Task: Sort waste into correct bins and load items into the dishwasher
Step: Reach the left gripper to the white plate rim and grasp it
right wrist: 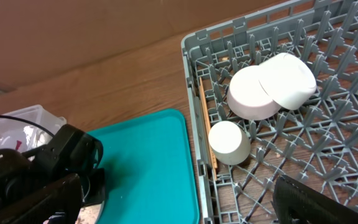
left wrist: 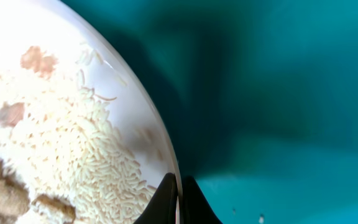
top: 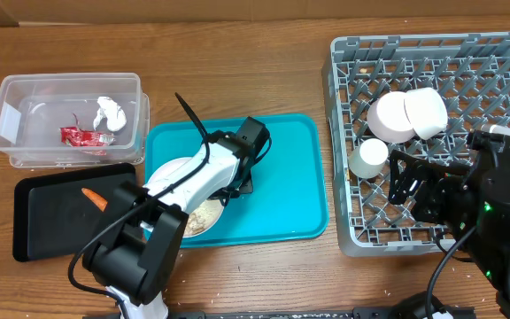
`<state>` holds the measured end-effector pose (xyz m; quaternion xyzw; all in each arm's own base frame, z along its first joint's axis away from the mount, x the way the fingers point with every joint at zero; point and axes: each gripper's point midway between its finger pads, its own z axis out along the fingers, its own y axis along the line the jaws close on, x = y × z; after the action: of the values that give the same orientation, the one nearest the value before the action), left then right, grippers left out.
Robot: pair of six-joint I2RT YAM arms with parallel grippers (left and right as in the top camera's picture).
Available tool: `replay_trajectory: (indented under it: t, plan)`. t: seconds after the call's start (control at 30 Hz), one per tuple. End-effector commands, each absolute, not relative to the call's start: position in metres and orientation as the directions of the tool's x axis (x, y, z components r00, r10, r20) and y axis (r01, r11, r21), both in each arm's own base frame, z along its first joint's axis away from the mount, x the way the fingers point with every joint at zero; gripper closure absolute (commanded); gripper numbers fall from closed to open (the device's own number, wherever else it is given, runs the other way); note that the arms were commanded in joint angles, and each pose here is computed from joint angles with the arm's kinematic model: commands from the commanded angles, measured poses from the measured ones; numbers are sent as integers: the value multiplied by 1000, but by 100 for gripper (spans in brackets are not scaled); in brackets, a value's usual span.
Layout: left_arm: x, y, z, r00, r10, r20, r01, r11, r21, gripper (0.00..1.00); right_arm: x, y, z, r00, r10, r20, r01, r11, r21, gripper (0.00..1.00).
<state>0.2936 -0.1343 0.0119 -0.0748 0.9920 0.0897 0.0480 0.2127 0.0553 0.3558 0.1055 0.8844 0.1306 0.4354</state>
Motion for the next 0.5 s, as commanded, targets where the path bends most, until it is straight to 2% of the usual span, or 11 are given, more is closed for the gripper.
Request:
replay_trajectory:
  t: [0.0, 0.47]
  plan:
    - [304, -140, 26, -988, -121, -100, -137, 976, 171, 96, 213, 53, 357, -590, 305, -748, 81, 944, 320, 0]
    - [312, -131, 70, -985, -130, -115, -156, 955, 251, 96, 214, 53, 356, -592, 304, -747, 82, 944, 319, 0]
